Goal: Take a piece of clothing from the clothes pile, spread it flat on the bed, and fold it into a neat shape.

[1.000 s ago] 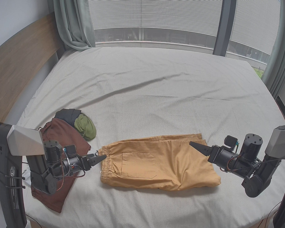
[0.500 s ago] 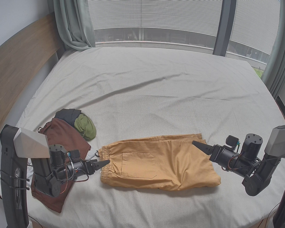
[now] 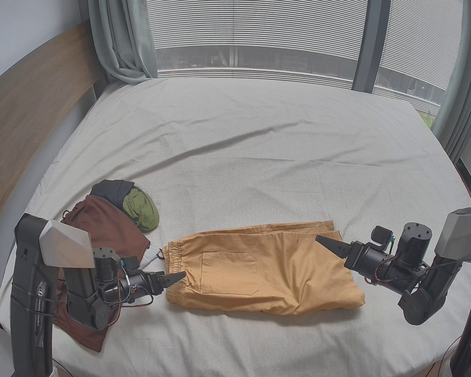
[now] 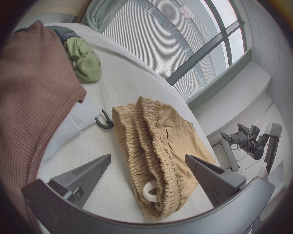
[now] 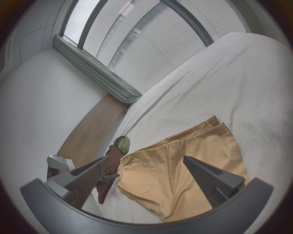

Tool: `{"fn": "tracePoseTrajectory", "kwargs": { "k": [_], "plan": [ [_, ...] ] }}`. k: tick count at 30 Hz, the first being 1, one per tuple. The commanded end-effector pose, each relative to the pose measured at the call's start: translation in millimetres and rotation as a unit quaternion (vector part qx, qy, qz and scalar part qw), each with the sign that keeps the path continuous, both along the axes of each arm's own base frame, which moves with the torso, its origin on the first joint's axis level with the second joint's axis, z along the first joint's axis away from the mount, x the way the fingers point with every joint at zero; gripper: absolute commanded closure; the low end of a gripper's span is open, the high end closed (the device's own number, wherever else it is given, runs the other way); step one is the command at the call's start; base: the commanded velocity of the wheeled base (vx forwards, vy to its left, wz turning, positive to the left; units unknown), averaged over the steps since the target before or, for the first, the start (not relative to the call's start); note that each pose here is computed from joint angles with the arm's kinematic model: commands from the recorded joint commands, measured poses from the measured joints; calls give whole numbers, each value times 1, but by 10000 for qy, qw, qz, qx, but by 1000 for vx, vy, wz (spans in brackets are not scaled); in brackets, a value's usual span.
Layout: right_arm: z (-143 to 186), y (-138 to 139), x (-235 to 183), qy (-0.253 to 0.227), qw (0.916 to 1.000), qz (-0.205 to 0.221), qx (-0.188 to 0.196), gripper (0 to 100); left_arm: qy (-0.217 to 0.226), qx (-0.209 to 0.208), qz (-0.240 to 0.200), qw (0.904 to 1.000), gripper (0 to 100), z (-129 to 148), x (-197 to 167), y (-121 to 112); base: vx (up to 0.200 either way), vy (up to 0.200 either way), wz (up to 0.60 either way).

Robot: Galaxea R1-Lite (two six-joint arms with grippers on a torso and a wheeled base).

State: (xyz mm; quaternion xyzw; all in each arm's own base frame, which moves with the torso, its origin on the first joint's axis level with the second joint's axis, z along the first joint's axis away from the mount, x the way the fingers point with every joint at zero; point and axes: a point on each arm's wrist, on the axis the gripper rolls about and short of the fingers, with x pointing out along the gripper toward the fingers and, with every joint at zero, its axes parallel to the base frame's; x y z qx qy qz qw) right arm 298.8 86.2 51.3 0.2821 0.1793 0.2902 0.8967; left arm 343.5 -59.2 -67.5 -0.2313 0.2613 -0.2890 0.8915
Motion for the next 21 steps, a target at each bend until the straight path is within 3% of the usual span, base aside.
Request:
{"fn": "tracePoseTrajectory", "kwargs": {
  "k": [1, 11, 21],
  "plan": [
    [-2, 1, 0, 34, 10000, 7, -9, 0, 260, -185, -6, 9995, 0, -7, -1, -9, 0, 0, 0],
    [-3, 2, 0, 49, 10000, 22, -13, 0, 474, -488, 386, 9969, 0, -4, 2, -26, 0, 0, 0],
    [-5, 2, 0, 86, 10000, 30, -23, 0, 530, -668, 459, 9953, 0, -1, 5, -32, 0, 0, 0]
  ]
}}
